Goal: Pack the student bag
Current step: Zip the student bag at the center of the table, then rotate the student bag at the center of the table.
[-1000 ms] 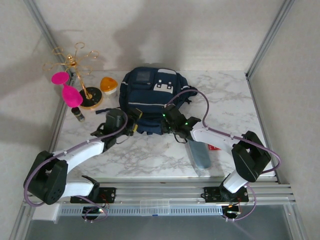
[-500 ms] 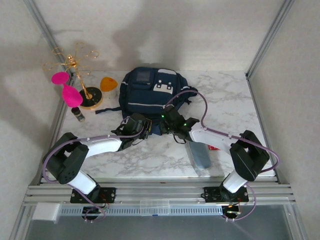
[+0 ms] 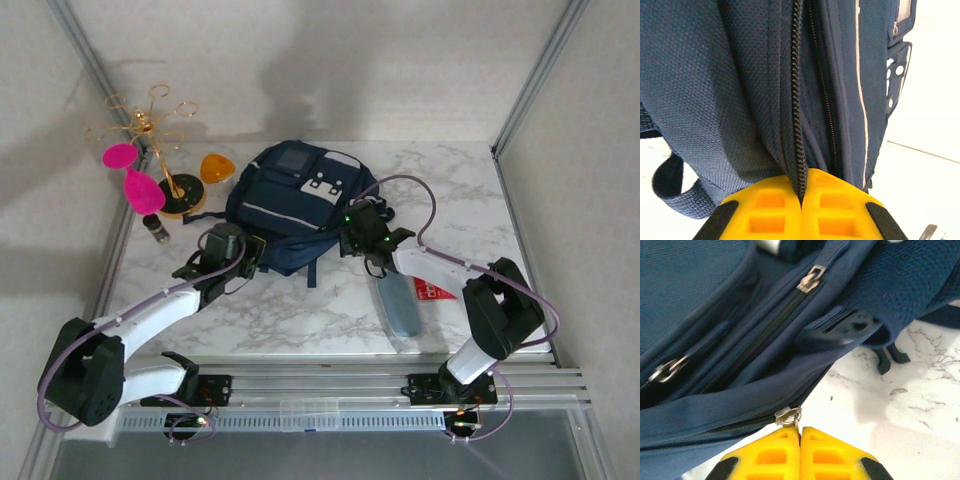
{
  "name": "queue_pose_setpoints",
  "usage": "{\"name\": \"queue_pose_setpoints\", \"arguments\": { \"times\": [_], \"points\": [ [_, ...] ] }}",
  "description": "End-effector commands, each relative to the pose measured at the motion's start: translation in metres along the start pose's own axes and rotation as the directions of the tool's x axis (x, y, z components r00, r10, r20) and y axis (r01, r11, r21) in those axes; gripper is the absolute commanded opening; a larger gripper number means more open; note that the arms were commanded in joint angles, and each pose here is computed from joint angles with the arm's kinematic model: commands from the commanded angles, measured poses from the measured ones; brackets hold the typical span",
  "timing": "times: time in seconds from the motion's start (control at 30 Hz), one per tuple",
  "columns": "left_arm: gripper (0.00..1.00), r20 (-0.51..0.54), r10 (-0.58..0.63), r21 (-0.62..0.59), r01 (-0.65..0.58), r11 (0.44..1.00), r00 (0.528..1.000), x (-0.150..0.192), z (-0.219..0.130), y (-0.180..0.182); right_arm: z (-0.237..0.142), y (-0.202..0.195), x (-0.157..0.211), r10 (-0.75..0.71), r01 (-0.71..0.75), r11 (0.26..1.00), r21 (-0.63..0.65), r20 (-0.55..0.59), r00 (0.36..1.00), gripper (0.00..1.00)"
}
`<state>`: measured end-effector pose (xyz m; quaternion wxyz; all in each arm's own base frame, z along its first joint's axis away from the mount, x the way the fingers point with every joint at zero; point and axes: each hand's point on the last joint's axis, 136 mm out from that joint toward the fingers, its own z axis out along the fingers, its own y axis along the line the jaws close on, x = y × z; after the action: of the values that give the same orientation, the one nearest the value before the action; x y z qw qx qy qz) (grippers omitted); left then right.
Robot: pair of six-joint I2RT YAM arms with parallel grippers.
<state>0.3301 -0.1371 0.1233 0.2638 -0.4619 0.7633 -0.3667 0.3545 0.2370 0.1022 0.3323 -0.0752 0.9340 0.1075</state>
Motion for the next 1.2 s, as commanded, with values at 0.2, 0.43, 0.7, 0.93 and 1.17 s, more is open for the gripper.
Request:
{"name": "queue_pose_setpoints", "arguments": {
  "times": [0.2, 0.43, 0.7, 0.93, 1.17],
  "points": [
    [0.0, 0.138, 0.108, -0.188, -0.081, 0.979, 0.985, -0.06, -0.011, 0.053, 0.023, -0.07, -0.029, 0.063, -0.068, 0.962, 0.265, 0.027, 0.998, 0.0],
    [0.15, 0.08, 0.21, -0.203, -0.19, 0.961, 0.974, -0.059, -0.008, 0.044, 0.019, -0.053, -0.004, 0.032, -0.022, 0.989, 0.145, -0.067, 0.997, 0.0],
    [0.44, 0.114, 0.253, -0.1, -0.242, 0.965, 0.961, -0.055, -0.041, 0.011, -0.024, -0.008, -0.005, 0.009, -0.013, 0.996, -0.083, -0.047, 0.999, 0.43],
    [0.48, 0.087, 0.277, -0.035, -0.275, 0.961, 0.957, -0.048, -0.029, -0.025, -0.016, 0.019, -0.026, 0.108, -0.129, 0.969, -0.213, -0.107, 0.988, 0.55],
    [0.53, 0.043, 0.279, 0.003, -0.279, 0.96, 0.959, -0.032, 0.004, -0.046, 0.022, 0.043, -0.054, 0.131, -0.163, 0.955, -0.248, -0.142, 0.981, 0.64]
  ]
}}
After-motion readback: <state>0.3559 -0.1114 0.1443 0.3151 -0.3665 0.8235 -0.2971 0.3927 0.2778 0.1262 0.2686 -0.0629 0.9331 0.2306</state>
